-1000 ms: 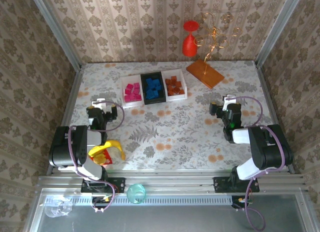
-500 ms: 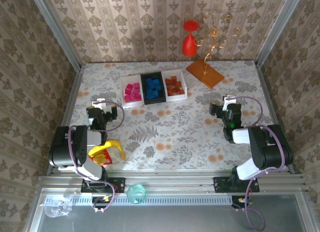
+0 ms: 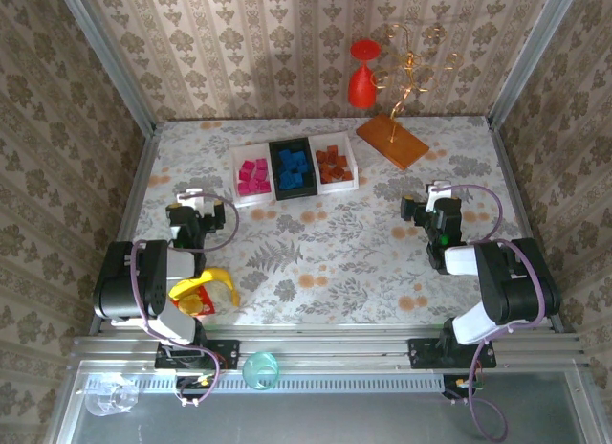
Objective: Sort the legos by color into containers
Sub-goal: Reset both arms
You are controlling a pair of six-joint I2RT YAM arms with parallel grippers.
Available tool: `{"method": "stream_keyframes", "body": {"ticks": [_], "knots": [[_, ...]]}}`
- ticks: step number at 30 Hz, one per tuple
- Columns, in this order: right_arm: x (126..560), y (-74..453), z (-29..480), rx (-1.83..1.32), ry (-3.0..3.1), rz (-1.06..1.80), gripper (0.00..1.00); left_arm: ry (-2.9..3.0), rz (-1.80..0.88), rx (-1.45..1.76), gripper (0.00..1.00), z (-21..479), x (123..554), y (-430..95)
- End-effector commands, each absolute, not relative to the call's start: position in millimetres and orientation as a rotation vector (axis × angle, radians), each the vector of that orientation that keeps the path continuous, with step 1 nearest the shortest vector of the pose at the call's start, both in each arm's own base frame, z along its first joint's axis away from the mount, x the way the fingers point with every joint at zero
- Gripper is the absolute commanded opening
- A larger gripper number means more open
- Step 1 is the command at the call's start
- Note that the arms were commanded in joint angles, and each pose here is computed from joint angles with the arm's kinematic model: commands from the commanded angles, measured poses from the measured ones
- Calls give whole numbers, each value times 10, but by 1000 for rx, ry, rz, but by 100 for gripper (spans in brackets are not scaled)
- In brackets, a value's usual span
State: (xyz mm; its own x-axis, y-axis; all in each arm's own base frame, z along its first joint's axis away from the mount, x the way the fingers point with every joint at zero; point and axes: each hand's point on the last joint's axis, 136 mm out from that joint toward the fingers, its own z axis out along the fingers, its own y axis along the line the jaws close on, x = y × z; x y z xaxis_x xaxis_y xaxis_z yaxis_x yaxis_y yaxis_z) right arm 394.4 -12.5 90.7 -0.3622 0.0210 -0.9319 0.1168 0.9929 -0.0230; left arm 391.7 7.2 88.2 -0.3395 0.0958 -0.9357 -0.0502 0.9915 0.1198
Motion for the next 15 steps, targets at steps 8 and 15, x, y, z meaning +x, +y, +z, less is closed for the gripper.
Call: {"method": "stream_keyframes", "body": {"ticks": [8, 15], "knots": [[3987, -117, 988, 104, 1915, -85, 100, 1886, 166, 42, 100, 982, 3992, 67], [3988, -116, 990, 104, 1915, -87, 100, 1885, 166, 41, 100, 985, 3992, 69]]}}
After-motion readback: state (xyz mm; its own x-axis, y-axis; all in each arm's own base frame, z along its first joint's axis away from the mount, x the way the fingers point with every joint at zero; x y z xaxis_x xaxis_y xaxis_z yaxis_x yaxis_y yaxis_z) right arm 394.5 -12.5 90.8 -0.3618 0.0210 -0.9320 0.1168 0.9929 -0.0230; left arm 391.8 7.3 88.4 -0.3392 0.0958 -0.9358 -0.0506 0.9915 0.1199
